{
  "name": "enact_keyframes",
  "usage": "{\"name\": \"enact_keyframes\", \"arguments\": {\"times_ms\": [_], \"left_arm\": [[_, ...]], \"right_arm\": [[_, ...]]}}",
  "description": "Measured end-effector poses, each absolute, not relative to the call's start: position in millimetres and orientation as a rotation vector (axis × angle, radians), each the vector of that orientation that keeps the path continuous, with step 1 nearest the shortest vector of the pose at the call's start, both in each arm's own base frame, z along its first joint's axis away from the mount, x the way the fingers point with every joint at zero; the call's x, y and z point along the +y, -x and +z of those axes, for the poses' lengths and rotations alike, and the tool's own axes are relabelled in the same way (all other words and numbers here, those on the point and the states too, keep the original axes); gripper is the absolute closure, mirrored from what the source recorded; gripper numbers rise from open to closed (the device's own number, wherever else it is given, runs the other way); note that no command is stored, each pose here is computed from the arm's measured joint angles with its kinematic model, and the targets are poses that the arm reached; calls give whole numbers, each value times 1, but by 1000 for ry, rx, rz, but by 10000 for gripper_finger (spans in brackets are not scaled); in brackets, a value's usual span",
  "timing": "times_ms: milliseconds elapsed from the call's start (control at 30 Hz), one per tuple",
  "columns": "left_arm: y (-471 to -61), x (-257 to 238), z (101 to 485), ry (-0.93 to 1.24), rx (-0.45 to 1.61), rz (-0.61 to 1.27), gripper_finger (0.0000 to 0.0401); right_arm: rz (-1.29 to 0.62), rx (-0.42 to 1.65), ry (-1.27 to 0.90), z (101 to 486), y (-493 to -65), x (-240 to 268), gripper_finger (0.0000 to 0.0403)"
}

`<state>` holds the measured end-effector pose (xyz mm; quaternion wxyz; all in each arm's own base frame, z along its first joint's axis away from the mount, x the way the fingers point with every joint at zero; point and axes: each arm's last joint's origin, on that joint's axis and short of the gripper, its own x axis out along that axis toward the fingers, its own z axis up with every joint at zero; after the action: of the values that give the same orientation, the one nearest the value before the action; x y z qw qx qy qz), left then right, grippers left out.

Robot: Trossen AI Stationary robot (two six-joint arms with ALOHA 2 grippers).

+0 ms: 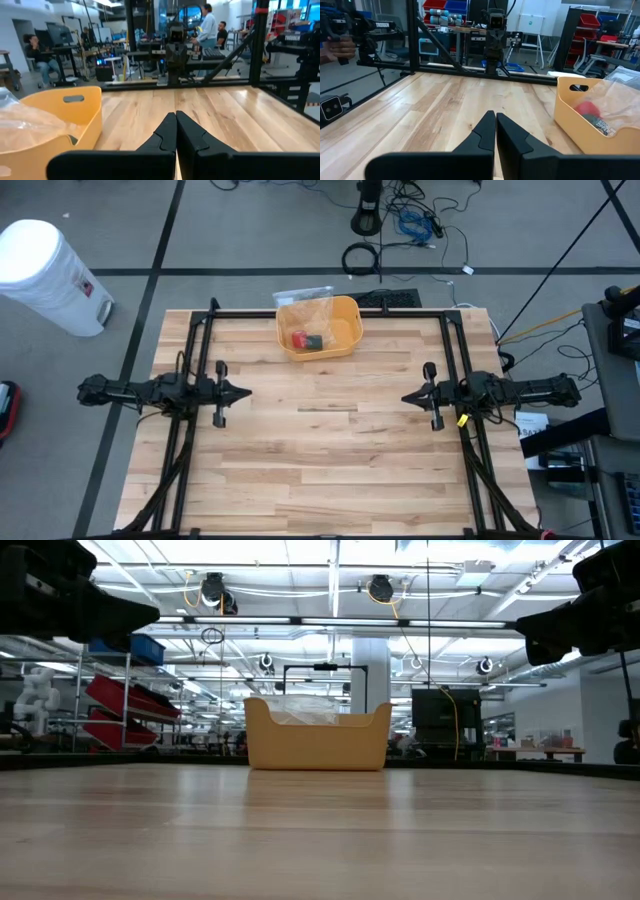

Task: Roll bandage
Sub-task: Return to Home Position

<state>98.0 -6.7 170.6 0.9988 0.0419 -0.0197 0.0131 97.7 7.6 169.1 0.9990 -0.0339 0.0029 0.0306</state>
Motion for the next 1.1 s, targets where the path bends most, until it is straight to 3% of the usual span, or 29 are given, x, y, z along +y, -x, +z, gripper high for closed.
{"name": "enact_keyframes", "arguments": {"times_ms": [1100], "left_arm": [[-96, -7, 171, -80, -47, 11, 401]], "right_arm": [[61, 6, 68, 169, -98, 8, 403]]}}
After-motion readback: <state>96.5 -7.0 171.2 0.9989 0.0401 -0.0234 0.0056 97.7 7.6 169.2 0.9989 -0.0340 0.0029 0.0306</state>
